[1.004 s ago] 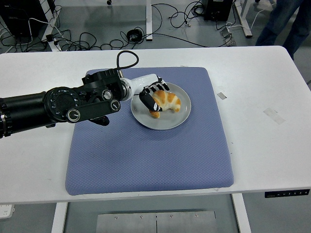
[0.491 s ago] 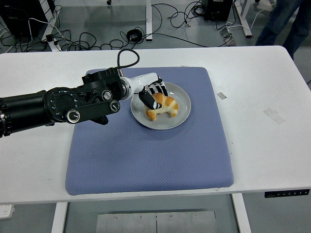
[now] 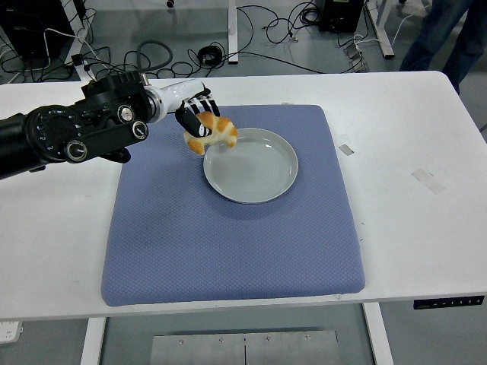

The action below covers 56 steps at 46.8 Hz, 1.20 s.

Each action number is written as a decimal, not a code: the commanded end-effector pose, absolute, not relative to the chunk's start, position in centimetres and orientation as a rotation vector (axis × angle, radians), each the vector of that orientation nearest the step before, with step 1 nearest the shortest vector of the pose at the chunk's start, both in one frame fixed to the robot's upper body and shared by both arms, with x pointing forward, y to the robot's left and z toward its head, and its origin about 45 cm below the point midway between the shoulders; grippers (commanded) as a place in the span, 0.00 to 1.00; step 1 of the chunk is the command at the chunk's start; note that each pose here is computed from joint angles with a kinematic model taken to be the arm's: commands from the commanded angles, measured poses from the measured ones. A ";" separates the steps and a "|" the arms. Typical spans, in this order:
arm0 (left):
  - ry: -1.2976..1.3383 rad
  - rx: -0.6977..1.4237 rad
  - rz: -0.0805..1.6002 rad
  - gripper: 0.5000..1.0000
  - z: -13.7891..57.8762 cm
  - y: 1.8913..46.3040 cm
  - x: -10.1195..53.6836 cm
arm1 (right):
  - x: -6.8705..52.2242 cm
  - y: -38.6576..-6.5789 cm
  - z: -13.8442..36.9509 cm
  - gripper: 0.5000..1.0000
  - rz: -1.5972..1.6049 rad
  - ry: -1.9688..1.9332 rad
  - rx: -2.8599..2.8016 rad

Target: Place the bread on the table

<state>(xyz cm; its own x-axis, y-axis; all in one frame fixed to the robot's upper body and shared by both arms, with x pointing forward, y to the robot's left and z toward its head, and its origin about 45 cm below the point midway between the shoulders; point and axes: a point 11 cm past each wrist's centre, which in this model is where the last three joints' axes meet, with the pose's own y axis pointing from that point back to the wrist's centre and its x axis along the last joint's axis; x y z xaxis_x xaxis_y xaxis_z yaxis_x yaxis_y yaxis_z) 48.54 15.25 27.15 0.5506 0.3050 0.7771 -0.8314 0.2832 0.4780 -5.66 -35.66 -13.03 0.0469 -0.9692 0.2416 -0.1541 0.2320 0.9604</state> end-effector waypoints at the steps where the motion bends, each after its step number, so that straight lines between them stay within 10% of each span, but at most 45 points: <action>1: -0.622 1.025 0.830 0.00 26.9 15.6 48.5 | -5.7 -35.7 -13.0 1.00 -0.910 -1.371 1.163; 56: -0.588 1.140 0.926 0.00 25.0 21.7 49.4 | -5.7 -35.7 -13.0 1.00 -0.910 -1.371 1.163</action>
<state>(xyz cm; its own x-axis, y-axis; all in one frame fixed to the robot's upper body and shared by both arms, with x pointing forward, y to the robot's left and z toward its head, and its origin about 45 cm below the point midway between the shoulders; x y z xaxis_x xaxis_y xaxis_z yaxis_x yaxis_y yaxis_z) 49.42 21.68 25.02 0.5147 0.3146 0.7976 -0.8557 0.1305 0.5008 -5.67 -35.65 -13.03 0.0466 -0.9693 0.2416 -0.1539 0.2320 0.9605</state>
